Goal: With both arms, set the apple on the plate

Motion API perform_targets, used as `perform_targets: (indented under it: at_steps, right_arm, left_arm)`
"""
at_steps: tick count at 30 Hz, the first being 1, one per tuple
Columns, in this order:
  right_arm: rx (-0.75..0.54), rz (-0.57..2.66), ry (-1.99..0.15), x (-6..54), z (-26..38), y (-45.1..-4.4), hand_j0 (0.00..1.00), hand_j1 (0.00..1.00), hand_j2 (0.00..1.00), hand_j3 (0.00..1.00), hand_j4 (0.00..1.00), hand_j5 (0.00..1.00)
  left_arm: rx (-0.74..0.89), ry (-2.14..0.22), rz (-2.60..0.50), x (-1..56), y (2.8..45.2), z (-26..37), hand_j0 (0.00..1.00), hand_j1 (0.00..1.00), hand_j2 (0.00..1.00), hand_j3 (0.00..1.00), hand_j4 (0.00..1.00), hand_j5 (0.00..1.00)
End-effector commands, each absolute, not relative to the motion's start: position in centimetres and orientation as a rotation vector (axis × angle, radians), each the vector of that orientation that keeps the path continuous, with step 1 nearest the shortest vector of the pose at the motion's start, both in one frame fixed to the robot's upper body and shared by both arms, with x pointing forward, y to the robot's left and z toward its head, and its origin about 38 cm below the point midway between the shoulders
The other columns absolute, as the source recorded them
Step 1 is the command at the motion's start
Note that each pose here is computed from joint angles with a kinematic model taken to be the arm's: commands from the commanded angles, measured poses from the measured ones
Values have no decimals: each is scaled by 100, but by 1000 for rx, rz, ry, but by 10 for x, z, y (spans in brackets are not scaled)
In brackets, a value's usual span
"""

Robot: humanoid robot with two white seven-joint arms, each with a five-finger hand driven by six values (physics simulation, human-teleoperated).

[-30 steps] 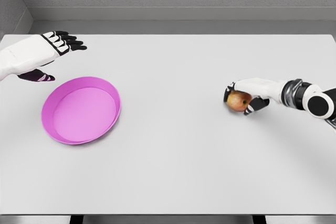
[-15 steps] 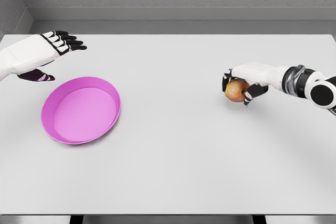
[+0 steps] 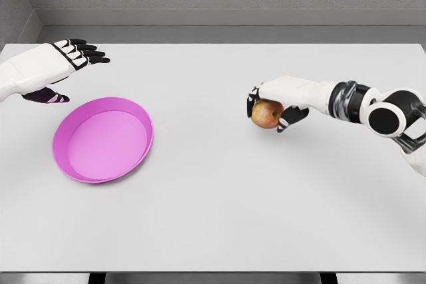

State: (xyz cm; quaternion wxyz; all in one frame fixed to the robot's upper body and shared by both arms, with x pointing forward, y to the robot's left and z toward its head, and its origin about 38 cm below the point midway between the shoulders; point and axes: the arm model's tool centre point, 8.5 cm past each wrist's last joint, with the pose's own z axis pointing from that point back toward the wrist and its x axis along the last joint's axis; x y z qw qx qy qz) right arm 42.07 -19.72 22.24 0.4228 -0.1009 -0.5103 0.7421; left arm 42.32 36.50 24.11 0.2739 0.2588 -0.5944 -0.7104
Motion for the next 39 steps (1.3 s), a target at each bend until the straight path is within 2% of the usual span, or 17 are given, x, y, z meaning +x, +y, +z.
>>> perform_targets:
  at_steps: [1, 9, 17, 23, 24, 25, 36, 38, 39]
  right_arm:
    - [-226, 1875, -1304, 419, 222, -188, 47, 47, 47, 47, 47, 47]
    - [-94, 1956, -1358, 404, 207, -145, 47, 47, 47, 47, 47, 47]
    - [-55, 1998, -1369, 399, 205, -124, 47, 47, 47, 47, 47, 47]
    - [-56, 1999, -1365, 399, 204, -124, 49, 49, 49, 49, 49, 49]
    - [-61, 1995, -1364, 400, 205, -124, 66, 66, 66, 66, 66, 66]
    - [-60, 1992, -1365, 400, 205, -124, 100, 100, 100, 100, 100, 100]
    - [-63, 1994, -1367, 400, 206, -125, 100, 100, 100, 100, 100, 100]
    - [-125, 1971, -1390, 410, 223, -139, 100, 100, 100, 100, 100, 100]
    - [-193, 1931, -1398, 418, 237, -162, 100, 100, 100, 100, 100, 100]
  left_arm:
    - [695, -1600, -1905, 423, 366, 242, 100, 100, 100, 100, 100, 100]
    - [695, -1600, -1905, 423, 366, 242, 100, 100, 100, 100, 100, 100]
    - [694, -1603, -1903, 423, 366, 242, 100, 100, 100, 100, 100, 100]
    - [694, -1603, -1903, 423, 366, 242, 100, 100, 100, 100, 100, 100]
    - [694, -1601, -1904, 423, 366, 242, 100, 100, 100, 100, 100, 100]
    - [694, -1601, -1904, 423, 366, 242, 100, 100, 100, 100, 100, 100]
    - [693, -1602, -1905, 423, 365, 242, 100, 100, 100, 100, 100, 100]
    - [694, -1606, -1904, 423, 364, 242, 100, 100, 100, 100, 100, 100]
    - [695, -1607, -1903, 423, 365, 243, 100, 100, 100, 100, 100, 100]
